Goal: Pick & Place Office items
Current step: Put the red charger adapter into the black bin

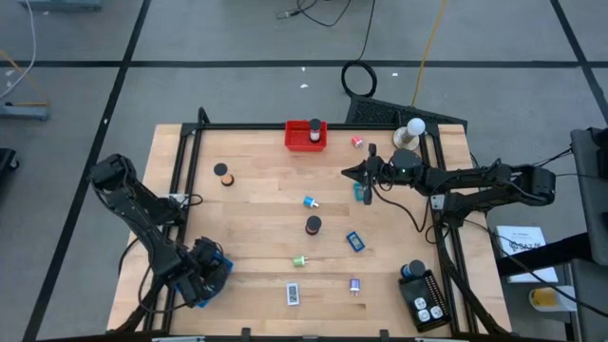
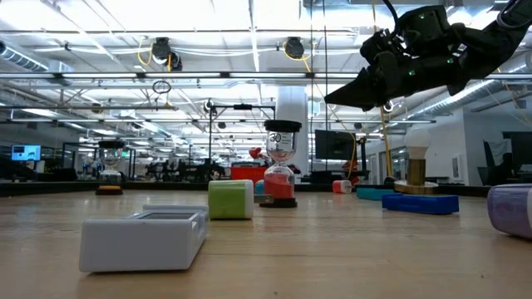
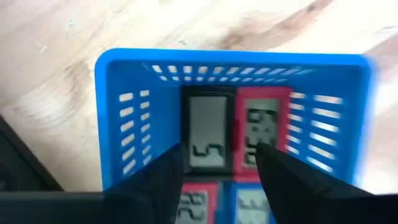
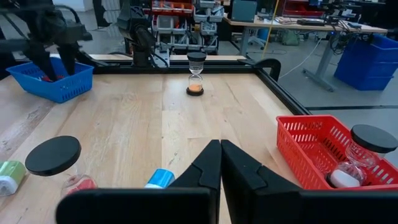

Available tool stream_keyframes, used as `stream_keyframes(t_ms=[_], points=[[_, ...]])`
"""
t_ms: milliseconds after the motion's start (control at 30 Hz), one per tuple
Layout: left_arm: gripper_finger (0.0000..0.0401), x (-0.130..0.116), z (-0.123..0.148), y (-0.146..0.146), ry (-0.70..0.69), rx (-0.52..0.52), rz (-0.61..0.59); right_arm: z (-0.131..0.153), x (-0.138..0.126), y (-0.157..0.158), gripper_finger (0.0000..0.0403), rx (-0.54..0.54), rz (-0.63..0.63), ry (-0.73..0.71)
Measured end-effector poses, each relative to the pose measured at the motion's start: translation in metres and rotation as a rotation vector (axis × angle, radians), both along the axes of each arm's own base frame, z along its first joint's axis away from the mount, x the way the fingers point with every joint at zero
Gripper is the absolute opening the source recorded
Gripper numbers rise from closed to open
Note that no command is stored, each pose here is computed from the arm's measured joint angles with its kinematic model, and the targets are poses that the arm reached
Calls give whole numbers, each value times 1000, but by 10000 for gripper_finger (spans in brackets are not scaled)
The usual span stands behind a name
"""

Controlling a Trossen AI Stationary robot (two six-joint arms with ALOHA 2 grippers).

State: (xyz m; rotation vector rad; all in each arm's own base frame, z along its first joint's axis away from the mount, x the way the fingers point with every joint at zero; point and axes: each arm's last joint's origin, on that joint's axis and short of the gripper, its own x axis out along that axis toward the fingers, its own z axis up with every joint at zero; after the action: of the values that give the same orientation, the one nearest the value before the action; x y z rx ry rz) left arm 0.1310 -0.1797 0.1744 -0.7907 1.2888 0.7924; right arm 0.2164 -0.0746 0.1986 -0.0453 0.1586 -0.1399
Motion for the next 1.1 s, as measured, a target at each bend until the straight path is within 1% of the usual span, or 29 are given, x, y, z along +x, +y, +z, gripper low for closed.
stream_keyframes(t_ms=[133, 200, 267, 367, 467, 533, 600, 700, 767, 833, 900, 967, 1000, 1100], points=[[174, 0, 19, 1, -27, -25, -35, 0, 0, 0, 4, 1, 0, 0], [158, 1, 29, 4, -75, -36, -55, 0, 0, 0, 4, 0, 0, 1], [138, 4, 37, 10, -160, -12, -58, 0, 0, 0, 4, 0, 0, 0], [98, 10, 49, 25, -322, 94, -94, 0, 0, 0, 4, 0, 0, -1], [46, 23, 59, 43, -420, 224, -169, 2, 0, 0, 4, -10, -9, -22], [14, 35, 64, 53, -474, 301, -232, 3, 0, -1, 4, -16, -28, -32], [8, 51, 66, 60, -526, 377, -303, 4, 0, -1, 4, -13, -31, -36], [7, 74, 61, 70, -639, 462, -407, 4, 0, -1, 4, 22, -35, -48], [4, 89, 51, 77, -753, 495, -462, 4, 0, -1, 4, 56, -39, -51], [6, 100, 39, 87, -878, 518, -507, 4, 0, -1, 4, 82, -42, -57], [8, 104, 27, 98, -1007, 536, -542, 4, 0, -1, 4, 97, -43, -58], [5, 105, 15, 111, -1094, 568, -539, 4, 0, -1, 4, 109, -45, -61], [4, 104, 9, 119, -1117, 584, -530, 4, 0, -1, 4, 109, -44, -61], [7, 104, -4, 141, -1118, 601, -440, 6, 1, -1, 4, 105, -44, -74]])
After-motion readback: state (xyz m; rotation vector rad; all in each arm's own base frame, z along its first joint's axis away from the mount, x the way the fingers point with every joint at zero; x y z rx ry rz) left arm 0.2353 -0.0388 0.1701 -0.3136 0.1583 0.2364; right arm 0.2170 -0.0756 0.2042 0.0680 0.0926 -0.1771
